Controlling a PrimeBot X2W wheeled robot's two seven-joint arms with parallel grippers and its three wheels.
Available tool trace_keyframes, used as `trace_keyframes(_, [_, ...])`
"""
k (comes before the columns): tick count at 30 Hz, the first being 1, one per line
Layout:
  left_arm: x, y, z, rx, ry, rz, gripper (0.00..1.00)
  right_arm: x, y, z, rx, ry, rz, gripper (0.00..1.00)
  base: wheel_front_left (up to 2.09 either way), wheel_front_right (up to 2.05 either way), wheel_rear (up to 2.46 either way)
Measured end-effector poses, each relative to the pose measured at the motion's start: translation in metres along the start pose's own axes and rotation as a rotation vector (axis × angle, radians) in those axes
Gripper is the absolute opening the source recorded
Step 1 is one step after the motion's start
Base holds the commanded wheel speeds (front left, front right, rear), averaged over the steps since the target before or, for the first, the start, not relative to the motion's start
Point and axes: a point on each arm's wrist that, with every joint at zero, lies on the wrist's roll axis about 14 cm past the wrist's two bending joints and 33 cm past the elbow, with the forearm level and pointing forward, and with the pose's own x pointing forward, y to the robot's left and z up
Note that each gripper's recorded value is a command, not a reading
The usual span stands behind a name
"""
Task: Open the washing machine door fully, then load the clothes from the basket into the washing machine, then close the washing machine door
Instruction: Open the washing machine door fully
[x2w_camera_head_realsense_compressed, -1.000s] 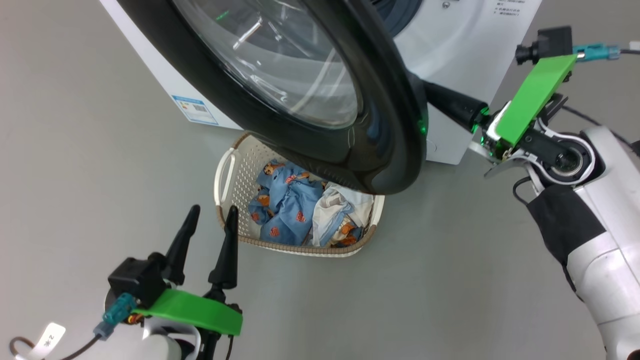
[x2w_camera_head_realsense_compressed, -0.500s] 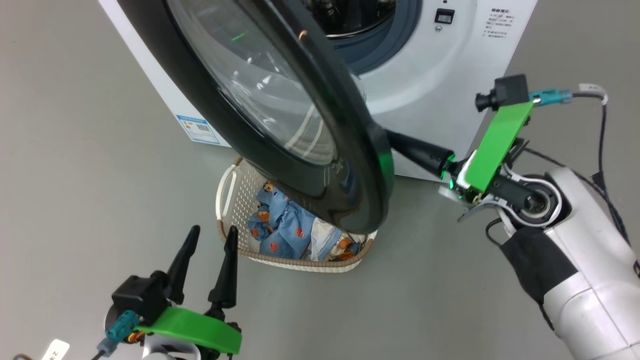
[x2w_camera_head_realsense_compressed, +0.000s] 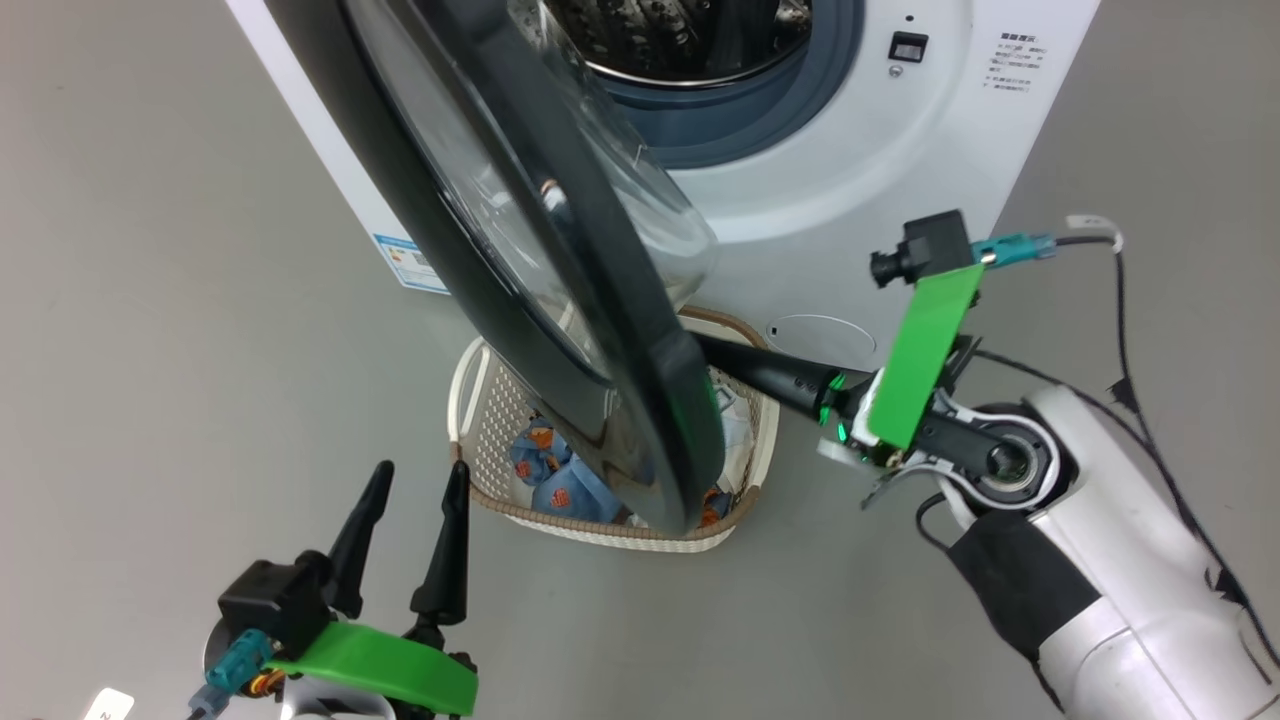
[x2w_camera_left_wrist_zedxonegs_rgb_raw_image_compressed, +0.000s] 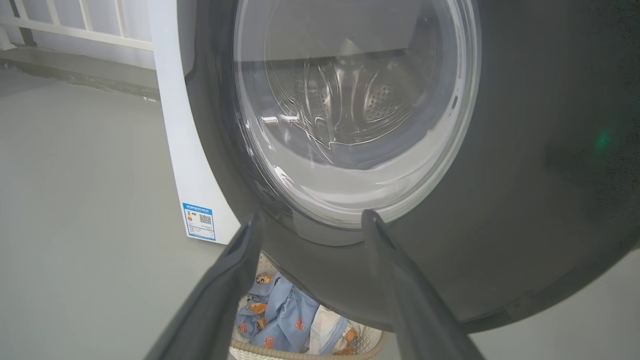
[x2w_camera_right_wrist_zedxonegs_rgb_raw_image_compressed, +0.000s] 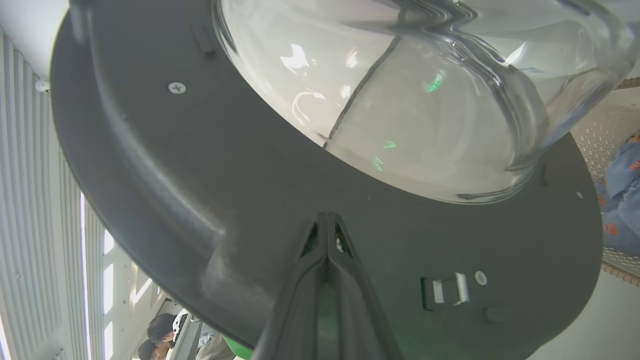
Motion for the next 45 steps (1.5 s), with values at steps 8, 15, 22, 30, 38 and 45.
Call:
trace_keyframes(8, [-0.005, 0.004, 0.003, 0.002, -0.007, 0.016, 1.0, 0.015, 0.009, -0.024, 0.02, 0.056, 0.034, 0.0, 0.0, 0.0, 0.0])
trace_keyframes(15, [-0.007, 0.008, 0.002, 0.002, -0.004, 0.028, 1.0, 0.022, 0.013, -0.035, 0.033, 0.08, 0.051, 0.0, 0.0, 0.0, 0.0])
trace_keyframes(22, [-0.006, 0.007, 0.003, 0.0, -0.007, 0.024, 1.0, 0.021, 0.012, -0.032, 0.012, 0.044, 0.037, 0.05, 0.0, 0.0, 0.0])
trace_keyframes(30, [-0.004, 0.003, 0.0, 0.005, 0.002, -0.001, 1.0, -0.001, -0.01, -0.021, -0.017, -0.053, -0.053, 1.0, 0.0, 0.0, 0.0])
trace_keyframes(38, [-0.001, -0.002, 0.002, 0.008, 0.001, -0.032, 1.0, -0.039, -0.034, -0.01, -0.043, -0.191, -0.163, 1.0, 0.0, 0.0, 0.0])
trace_keyframes(45, [-0.005, -0.004, -0.003, 0.011, 0.016, -0.047, 1.0, -0.073, -0.05, 0.0, -0.071, -0.307, -0.243, 1.0, 0.0, 0.0, 0.0])
